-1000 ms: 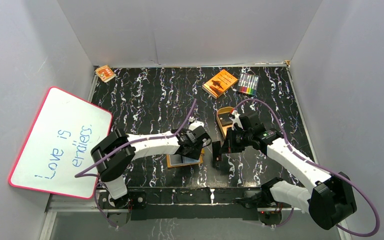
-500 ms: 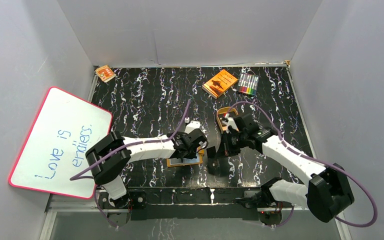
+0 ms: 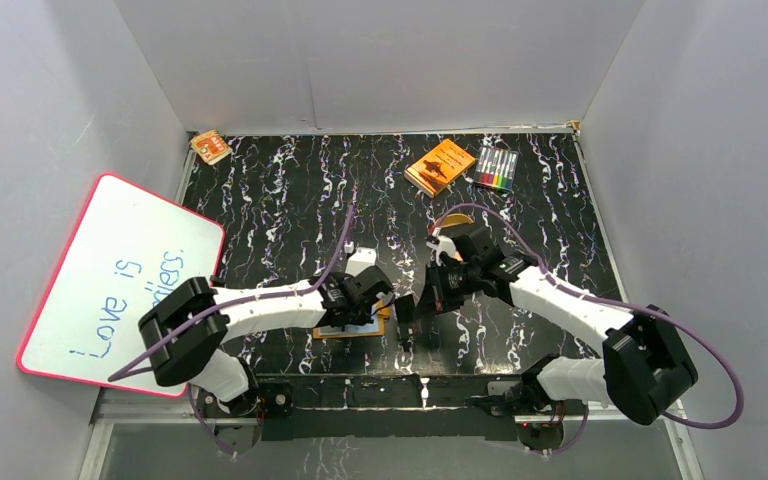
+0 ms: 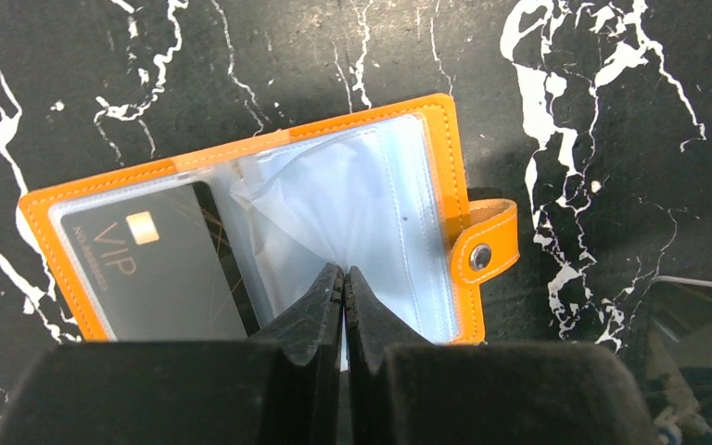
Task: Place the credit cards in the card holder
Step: Insert the credit card into the card holder.
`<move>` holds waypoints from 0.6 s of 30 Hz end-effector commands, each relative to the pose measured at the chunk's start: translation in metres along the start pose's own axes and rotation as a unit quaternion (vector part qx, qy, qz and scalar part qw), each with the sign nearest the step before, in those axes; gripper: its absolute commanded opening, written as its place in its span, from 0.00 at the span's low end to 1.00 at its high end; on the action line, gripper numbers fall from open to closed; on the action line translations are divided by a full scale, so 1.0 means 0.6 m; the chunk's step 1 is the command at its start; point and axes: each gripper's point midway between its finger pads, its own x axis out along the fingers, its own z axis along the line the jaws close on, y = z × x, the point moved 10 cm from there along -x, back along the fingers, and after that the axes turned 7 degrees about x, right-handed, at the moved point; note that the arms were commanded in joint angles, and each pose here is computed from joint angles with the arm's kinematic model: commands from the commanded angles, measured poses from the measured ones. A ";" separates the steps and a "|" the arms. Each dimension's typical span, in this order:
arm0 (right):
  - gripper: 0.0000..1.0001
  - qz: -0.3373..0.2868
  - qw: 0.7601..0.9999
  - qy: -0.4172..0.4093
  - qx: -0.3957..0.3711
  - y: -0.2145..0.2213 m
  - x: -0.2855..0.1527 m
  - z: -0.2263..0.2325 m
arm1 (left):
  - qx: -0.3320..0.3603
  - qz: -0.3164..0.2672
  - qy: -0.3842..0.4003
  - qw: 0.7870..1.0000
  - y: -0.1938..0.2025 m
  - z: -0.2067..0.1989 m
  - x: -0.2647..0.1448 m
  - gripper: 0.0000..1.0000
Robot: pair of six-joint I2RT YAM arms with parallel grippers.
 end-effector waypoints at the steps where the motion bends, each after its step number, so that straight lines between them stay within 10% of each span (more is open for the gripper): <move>1: 0.00 -0.008 0.999 -0.045 -0.018 -0.021 0.004 0.023 | -0.025 -0.026 -0.008 0.999 -0.006 0.020 -0.021 0.00; 18: 0.00 0.055 0.995 -0.074 -0.033 -0.031 0.065 0.037 | -0.063 -0.051 0.018 0.997 0.002 0.032 -0.036 0.00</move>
